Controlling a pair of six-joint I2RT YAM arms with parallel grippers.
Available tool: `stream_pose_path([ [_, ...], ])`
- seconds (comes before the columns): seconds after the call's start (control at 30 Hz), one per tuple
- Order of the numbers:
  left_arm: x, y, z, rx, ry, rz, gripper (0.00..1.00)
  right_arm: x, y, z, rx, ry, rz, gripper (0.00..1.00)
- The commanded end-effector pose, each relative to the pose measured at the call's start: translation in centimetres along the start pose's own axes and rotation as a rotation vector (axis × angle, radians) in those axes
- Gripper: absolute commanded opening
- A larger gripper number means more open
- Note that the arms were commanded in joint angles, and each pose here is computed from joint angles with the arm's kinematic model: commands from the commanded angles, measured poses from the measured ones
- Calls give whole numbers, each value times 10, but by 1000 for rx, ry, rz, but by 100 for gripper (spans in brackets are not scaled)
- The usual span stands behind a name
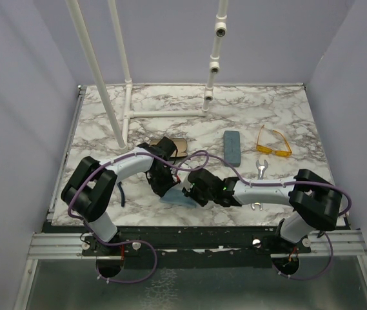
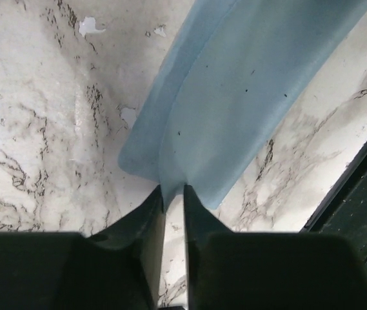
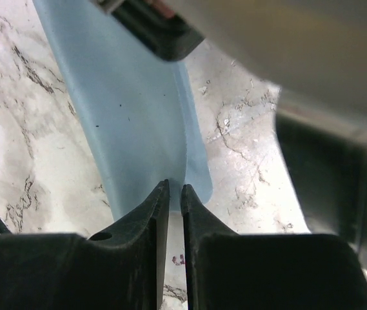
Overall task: Organize the sunglasses
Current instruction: Fold the glasses cleaning cloth at the center of the board.
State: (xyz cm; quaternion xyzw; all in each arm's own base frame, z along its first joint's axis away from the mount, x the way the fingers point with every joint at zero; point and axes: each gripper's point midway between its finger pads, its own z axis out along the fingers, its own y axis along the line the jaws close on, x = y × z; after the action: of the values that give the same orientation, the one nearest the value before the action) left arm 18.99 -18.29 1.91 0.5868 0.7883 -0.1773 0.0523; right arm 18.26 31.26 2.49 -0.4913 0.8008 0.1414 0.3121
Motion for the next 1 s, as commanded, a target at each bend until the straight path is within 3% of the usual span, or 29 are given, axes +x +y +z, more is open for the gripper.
stream_pose_path([
  [0.0, 6, -10, 2, 47, 32, 58, 25, -10, -19, 5, 78, -10, 32, 19],
  [0.1, 4, -8, -2, 28, 27, 66, 32, -10, -26, 2, 116, -8, 38, 20],
  [0.33, -5, 9, -29, -68, -26, 67, 43, -29, -43, -21, 196, -72, 78, 42],
  [0.43, -7, 13, -44, -91, -77, 96, 49, -39, -32, -35, 122, -144, 59, 50],
  [0.53, -12, -6, -54, -11, -198, 227, 51, -43, -2, -46, -49, -243, -12, 57],
  [0.57, -13, -13, -56, 22, -244, 276, 52, -42, 5, -48, -85, -273, -20, 69],
  [0.6, -13, -21, -56, 60, -288, 328, 54, -41, 11, -49, -110, -300, -24, 74],
  [0.7, -8, -40, -53, 123, -373, 510, 60, -36, 21, -46, -129, -339, -44, 74],
  [0.83, 4, -49, -43, 127, -414, 698, 60, -31, 27, -41, -124, -395, -70, 66],
  [0.97, -2, -41, -40, 61, -457, 708, 53, -18, 34, -31, -118, -378, -116, 64],
])
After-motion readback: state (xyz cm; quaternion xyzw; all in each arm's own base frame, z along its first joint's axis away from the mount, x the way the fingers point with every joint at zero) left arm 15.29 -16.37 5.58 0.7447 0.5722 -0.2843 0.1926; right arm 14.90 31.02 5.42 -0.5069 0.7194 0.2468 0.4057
